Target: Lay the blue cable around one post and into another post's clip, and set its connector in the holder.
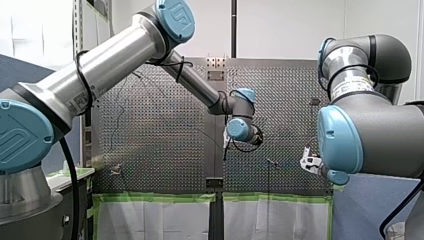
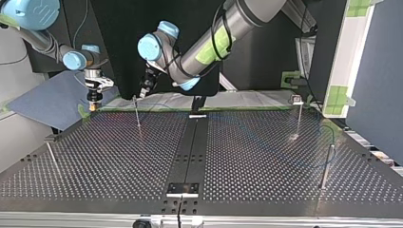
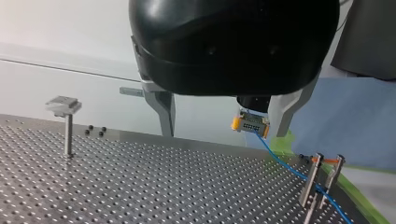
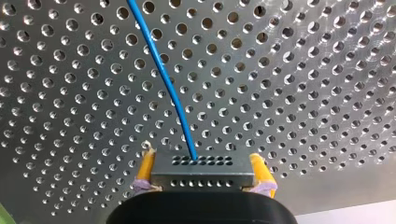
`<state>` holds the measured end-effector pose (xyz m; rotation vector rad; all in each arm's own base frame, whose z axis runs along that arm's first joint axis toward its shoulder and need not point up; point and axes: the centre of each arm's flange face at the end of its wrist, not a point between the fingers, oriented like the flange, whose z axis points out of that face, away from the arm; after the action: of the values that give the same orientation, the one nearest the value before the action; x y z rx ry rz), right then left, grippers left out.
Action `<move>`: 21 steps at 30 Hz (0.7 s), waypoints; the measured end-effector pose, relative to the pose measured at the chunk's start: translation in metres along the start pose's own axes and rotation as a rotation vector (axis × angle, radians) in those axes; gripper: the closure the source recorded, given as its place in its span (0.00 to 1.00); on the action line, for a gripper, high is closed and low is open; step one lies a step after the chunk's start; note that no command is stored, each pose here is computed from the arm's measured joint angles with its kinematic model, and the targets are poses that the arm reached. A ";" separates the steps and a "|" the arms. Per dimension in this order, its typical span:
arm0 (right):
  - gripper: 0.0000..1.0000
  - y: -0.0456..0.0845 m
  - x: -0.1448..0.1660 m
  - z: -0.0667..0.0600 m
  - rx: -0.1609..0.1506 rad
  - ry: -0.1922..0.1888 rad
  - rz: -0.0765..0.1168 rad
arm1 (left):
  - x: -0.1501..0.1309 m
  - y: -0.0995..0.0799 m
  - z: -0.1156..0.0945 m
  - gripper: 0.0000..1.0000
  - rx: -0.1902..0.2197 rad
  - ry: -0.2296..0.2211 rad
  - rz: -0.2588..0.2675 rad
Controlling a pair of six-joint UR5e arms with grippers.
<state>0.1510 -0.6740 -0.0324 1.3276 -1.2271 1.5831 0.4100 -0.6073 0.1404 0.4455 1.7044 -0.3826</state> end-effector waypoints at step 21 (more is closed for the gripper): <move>1.00 -0.002 -0.003 -0.001 0.002 -0.006 0.002 | -0.056 0.037 -0.031 0.00 0.044 -0.128 -0.161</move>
<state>0.1531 -0.6726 -0.0353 1.3333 -1.2308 1.5834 0.4103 -0.5642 0.2007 0.3100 1.6145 -0.5554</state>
